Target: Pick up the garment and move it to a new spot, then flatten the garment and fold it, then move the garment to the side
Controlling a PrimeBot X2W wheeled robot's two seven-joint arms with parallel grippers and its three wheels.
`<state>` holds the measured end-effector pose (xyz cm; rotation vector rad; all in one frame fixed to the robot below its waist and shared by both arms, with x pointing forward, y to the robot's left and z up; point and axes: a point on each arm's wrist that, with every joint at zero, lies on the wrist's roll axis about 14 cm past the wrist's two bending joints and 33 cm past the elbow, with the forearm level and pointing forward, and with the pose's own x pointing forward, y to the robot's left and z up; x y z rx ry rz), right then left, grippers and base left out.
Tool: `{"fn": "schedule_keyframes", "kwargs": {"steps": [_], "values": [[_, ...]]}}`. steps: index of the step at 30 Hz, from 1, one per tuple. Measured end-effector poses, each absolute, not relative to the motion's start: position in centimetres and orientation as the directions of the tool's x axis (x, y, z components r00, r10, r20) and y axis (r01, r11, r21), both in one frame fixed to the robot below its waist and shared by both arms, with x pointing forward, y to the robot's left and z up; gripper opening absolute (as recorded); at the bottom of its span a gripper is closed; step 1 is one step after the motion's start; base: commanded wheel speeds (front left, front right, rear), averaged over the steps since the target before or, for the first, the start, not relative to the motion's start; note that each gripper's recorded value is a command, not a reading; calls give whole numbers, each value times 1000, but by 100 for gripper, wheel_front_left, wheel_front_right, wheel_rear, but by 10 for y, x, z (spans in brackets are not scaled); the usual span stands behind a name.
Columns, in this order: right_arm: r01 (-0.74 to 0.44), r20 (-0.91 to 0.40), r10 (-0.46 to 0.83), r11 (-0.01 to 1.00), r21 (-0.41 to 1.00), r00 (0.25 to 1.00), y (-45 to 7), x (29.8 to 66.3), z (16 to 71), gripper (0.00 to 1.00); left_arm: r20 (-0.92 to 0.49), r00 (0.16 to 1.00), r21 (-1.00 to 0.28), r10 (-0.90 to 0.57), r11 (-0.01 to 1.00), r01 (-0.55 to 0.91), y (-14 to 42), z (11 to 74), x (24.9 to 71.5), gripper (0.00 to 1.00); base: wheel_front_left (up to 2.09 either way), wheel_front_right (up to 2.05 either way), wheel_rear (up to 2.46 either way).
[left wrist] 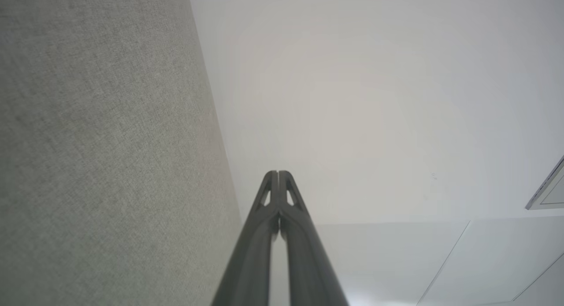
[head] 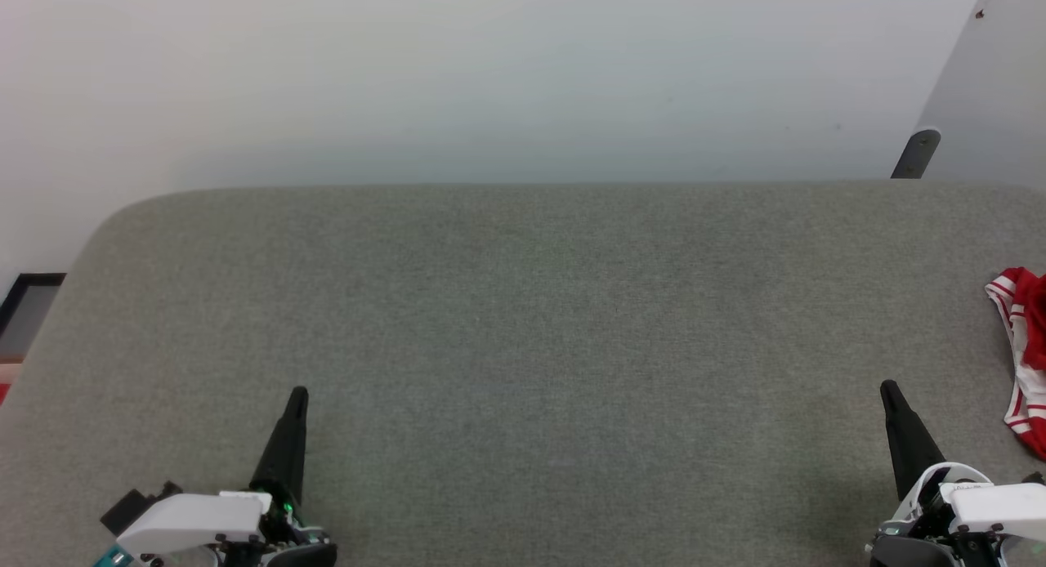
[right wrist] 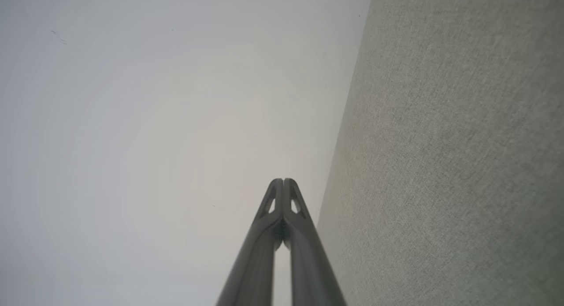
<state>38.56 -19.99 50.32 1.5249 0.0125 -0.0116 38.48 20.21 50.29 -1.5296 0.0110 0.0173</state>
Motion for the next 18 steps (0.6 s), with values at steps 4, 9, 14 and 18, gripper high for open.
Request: {"fn": "schedule_keyframes", "kwargs": {"steps": [4, 9, 14, 18], "values": [[13, -13, 0, 18, 1000, 1000, -200, 386, 503, 0, -15, 1000, -1000, 1, 16, -15, 201, 504, 387, 0, 0, 0, 0], [4, -4, 0, 0, 1000, 1000, -201, 389, 506, 0, -11, 1000, -1000, -1, -4, -11, 200, 504, 388, 0, 0, 0, 0], [4, -4, 0, 0, 1000, 1000, -201, 389, 506, 0, -12, 1000, -1000, -1, -4, -12, 199, 504, 388, 0, 0, 0, 0], [4, -4, 0, 0, 1000, 1000, -201, 389, 506, 0, -11, 1000, -1000, -2, -4, -11, 199, 504, 388, 0, 0, 0, 0]]}}
